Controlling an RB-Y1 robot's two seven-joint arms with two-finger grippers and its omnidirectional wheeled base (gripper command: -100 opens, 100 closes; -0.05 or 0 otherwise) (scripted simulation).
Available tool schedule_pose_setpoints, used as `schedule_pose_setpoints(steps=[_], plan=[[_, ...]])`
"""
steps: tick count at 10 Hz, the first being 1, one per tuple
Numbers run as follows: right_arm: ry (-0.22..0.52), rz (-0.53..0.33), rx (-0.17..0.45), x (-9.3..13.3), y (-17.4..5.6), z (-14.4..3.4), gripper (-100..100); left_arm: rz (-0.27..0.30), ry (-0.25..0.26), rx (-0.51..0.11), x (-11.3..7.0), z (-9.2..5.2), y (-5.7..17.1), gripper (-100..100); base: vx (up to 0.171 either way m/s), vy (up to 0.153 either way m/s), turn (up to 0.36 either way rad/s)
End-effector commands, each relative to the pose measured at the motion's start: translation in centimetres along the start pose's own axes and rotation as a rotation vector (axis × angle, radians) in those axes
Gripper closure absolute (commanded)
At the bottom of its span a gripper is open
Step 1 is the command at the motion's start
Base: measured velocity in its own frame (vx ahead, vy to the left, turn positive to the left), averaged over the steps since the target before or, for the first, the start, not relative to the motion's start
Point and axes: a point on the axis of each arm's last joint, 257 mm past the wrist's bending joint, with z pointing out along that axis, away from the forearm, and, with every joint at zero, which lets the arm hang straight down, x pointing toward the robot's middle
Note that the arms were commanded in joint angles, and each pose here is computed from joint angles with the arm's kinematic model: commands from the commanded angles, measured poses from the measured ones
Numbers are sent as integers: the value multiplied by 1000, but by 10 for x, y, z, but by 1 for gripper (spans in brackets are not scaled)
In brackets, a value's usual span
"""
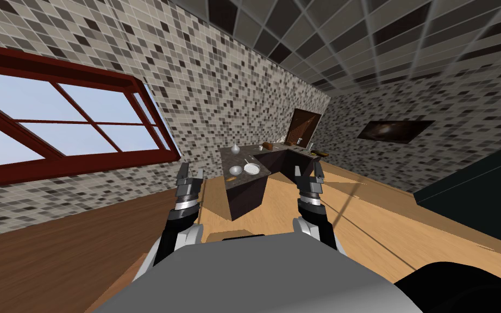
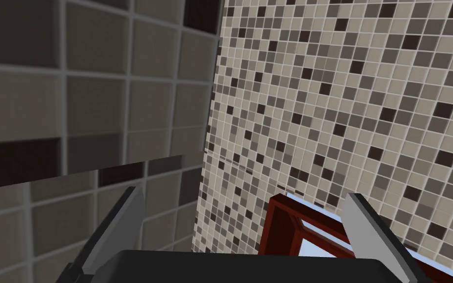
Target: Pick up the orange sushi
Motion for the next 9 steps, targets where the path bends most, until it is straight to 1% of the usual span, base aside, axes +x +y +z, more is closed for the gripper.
schedule_pose_setpoints(steps=[1, 3, 4, 6, 7, 8, 9], plan=[[0, 0, 0, 0, 0, 0, 0, -12, 33, -13, 6, 1, 4, -100, 0, 17, 6], [0, 0, 0, 0, 0, 0, 0, -48, 80, -42, 16, 3, 12, -100, -4, 47, 4], [0, 0, 0, 0, 0, 0, 0, -77, 102, -64, 22, 5, 18, -100, -8, 62, 4], [0, 0, 0, 0, 0, 0, 0, -154, 139, -112, 35, 8, 31, -100, -9, 92, 6], [0, 0, 0, 0, 0, 0, 0, -201, 154, -136, 43, 11, 36, -100, -19, 103, 3], [0, 0, 0, 0, 0, 0, 0, -199, 153, -154, 43, 10, 41, -100, -8, 71, -3], [0, 0, 0, 0, 0, 0, 0, -250, 166, -182, 52, 12, 47, -100, 9, 62, 6]])
